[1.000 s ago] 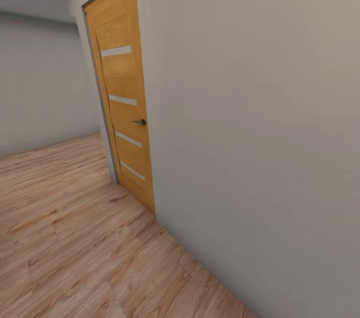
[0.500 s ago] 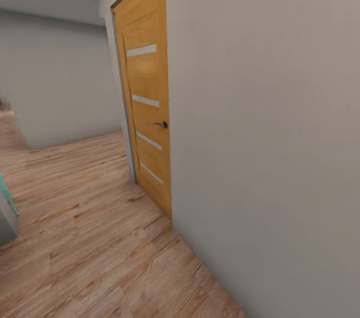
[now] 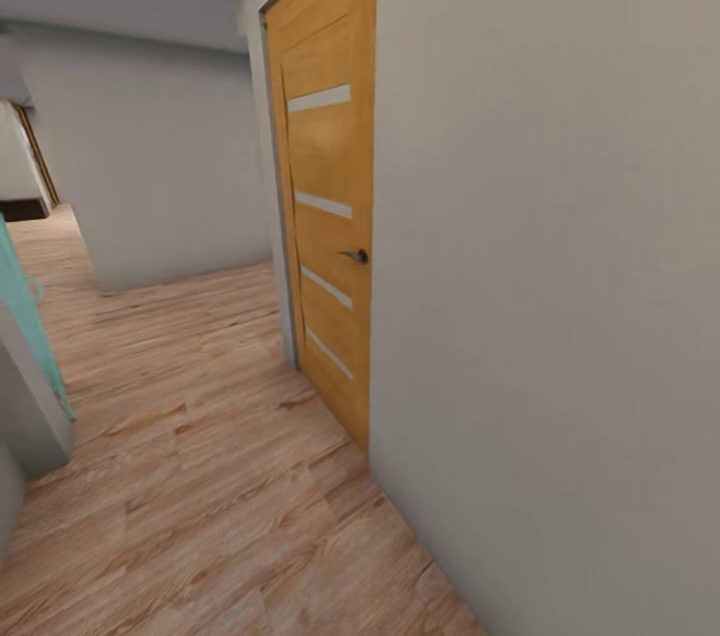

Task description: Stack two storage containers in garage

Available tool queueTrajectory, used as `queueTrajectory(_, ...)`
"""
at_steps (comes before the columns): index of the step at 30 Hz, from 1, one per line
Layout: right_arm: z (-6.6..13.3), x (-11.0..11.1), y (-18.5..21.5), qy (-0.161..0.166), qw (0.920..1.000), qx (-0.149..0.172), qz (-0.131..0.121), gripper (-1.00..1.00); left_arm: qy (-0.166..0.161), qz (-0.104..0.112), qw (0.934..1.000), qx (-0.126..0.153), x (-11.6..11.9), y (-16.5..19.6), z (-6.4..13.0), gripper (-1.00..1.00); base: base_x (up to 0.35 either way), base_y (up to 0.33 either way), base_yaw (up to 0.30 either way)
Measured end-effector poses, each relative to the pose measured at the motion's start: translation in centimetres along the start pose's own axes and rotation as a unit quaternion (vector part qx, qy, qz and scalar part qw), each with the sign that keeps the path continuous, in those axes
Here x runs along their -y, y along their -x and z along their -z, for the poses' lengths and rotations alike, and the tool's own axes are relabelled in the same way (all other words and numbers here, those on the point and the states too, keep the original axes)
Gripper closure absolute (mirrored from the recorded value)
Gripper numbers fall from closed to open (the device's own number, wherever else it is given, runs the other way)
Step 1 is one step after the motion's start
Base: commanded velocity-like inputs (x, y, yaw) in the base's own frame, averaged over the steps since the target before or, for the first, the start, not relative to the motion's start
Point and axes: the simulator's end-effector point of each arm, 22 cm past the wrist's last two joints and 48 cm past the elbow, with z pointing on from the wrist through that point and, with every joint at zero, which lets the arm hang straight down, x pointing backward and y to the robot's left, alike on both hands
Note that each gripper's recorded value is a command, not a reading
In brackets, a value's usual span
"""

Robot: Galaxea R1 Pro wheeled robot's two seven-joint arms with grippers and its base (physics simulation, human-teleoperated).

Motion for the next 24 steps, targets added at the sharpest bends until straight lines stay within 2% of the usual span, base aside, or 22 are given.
queueTrajectory(24,0.0,-0.01,0.0,0.0,1.0,0.0,0.0,-1.0,0.0,0.0,1.0,0.0,-0.01,0.0,0.0,-1.0,0.196,0.0,0.262)
